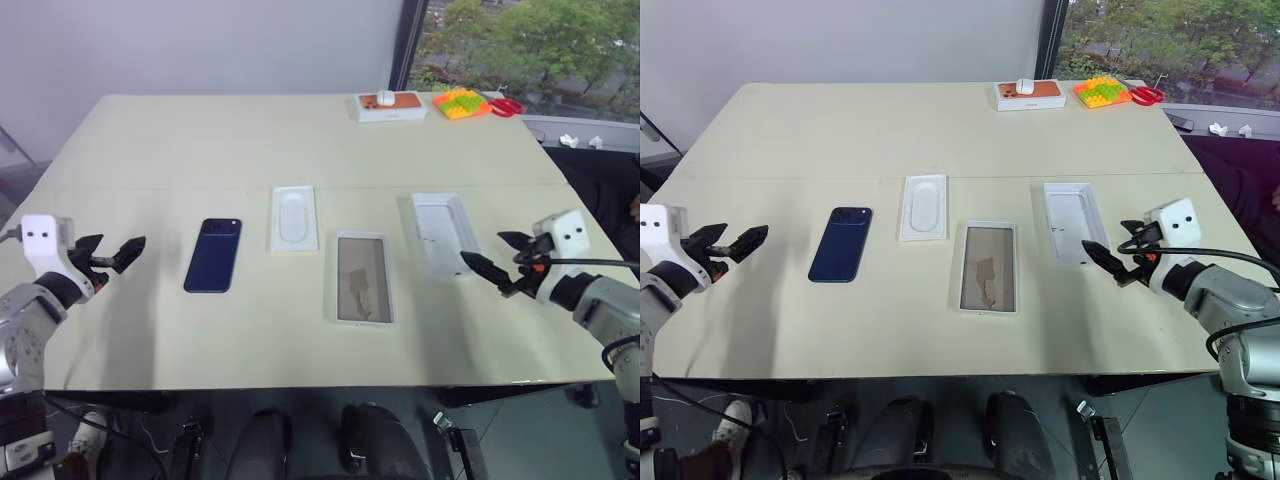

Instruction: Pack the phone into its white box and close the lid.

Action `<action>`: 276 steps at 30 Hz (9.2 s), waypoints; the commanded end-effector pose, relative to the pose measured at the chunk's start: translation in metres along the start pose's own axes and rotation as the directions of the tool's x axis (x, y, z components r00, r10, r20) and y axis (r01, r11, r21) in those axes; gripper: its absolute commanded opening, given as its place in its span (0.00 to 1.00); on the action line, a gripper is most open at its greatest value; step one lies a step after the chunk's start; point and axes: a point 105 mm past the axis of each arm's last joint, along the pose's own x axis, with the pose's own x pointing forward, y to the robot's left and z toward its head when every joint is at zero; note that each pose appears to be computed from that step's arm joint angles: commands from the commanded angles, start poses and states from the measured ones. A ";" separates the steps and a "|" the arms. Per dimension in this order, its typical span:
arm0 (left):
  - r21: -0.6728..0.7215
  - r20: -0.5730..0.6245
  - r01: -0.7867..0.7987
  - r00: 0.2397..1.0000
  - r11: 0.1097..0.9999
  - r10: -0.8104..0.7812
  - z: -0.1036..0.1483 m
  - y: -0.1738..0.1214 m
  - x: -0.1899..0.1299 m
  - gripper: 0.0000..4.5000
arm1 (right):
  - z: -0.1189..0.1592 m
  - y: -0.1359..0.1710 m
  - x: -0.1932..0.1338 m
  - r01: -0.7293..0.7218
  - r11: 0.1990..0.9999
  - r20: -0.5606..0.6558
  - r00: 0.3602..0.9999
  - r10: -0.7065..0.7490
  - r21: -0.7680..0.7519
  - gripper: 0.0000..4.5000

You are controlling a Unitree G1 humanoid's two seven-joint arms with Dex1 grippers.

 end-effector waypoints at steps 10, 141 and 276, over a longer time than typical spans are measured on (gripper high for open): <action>0.024 0.045 0.039 0.998 0.999 -0.040 0.013 -0.014 0.007 0.99 | 0.018 0.013 -0.001 -0.025 0.999 0.049 0.998 0.027 -0.040 0.99; 0.326 -0.133 0.741 0.651 0.587 -0.748 0.008 -0.212 0.007 0.75 | 0.033 0.133 0.054 -0.335 0.939 -0.048 0.942 0.332 -0.077 0.02; -0.799 -0.246 0.185 0.767 0.572 -0.592 -0.023 -0.126 0.036 0.25 | 0.025 0.274 0.163 -0.544 0.785 -0.166 0.839 0.518 -0.298 0.00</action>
